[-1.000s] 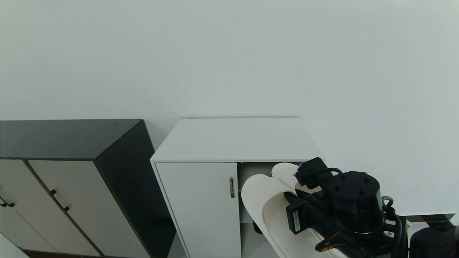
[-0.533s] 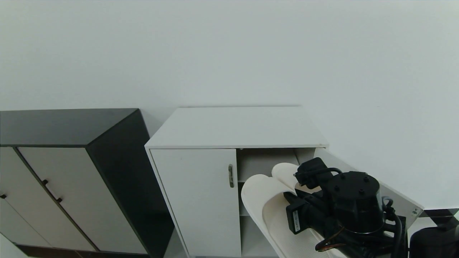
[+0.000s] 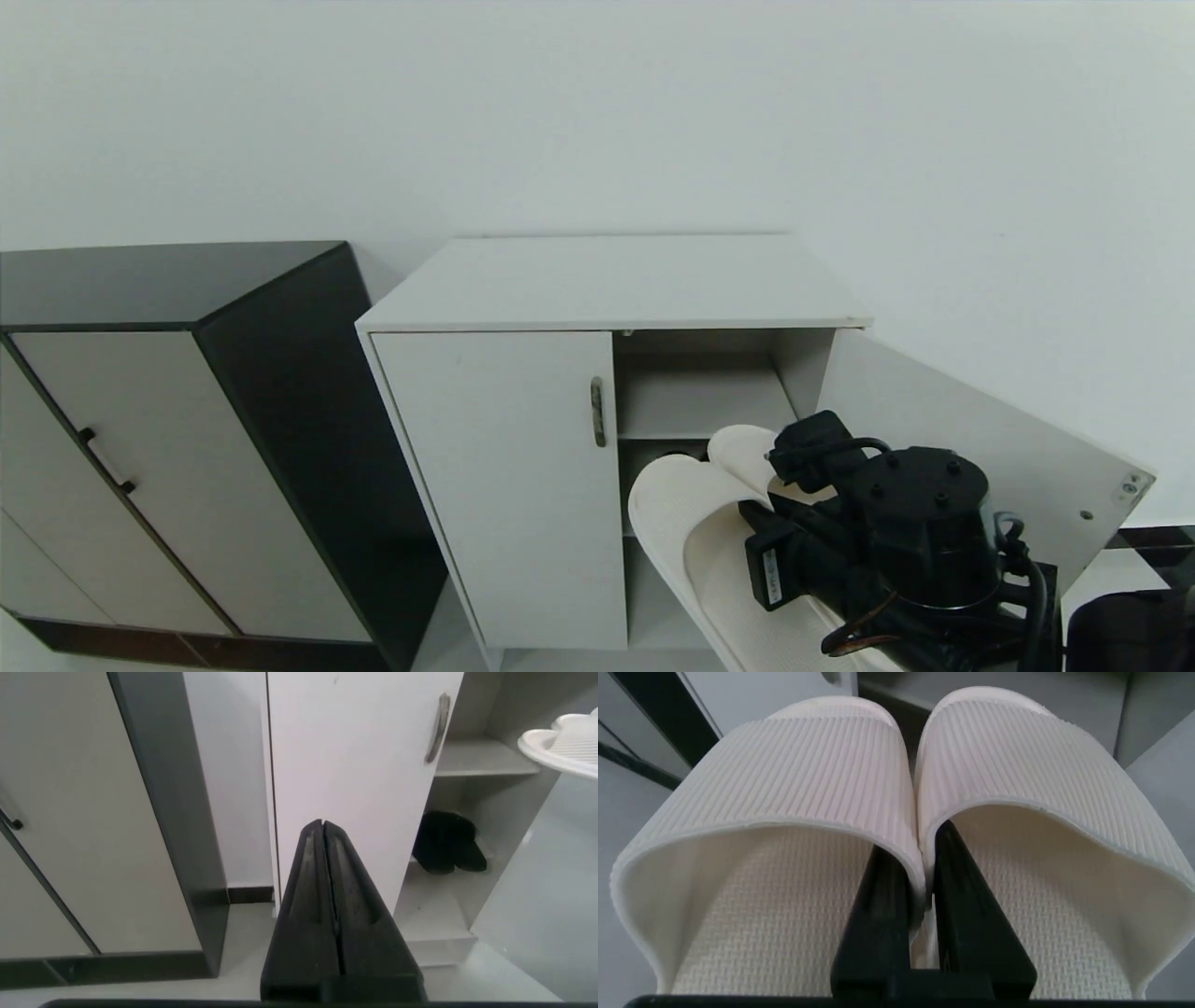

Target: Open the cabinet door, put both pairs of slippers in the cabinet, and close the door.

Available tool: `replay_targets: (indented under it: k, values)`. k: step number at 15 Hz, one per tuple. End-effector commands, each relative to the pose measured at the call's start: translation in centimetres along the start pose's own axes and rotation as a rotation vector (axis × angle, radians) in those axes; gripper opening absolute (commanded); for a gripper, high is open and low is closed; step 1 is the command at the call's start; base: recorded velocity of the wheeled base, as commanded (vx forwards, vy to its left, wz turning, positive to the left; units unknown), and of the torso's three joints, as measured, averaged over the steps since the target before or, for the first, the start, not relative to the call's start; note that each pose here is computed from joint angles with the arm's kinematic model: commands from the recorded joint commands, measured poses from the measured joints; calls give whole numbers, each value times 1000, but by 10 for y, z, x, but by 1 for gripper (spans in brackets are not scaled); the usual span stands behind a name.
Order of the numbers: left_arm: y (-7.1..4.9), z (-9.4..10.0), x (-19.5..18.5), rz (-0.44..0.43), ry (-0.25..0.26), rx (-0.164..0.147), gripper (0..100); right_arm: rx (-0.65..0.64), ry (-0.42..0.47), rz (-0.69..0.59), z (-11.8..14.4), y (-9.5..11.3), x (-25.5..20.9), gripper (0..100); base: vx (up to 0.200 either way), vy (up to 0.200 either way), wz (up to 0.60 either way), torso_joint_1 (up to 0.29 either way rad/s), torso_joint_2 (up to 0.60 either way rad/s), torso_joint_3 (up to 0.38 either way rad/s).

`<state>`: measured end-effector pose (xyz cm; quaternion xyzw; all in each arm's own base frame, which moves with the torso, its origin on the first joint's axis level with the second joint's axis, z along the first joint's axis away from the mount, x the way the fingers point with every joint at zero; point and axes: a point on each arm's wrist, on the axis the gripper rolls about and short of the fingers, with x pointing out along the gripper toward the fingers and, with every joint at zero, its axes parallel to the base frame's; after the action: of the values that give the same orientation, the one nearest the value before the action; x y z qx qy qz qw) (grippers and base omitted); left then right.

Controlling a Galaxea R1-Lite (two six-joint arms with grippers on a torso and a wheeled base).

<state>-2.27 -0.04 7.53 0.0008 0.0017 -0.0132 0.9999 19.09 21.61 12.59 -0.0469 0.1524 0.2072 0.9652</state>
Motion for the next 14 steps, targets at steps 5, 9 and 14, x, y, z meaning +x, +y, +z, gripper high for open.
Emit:
replay_targets:
  k: [5, 9, 14]
  values:
    - [0, 0, 0, 0, 0, 0, 0, -1, 1, 0, 0, 0, 0, 0, 0, 0, 0, -170, 492, 317]
    - [0, 0, 0, 0, 0, 0, 0, 0, -1, 0, -2, 0, 0, 0, 0, 0, 0, -134, 472, 332]
    - [0, 0, 0, 0, 0, 0, 0, 0, -1, 0, -2, 0, 0, 0, 0, 0, 0, -89, 451, 352]
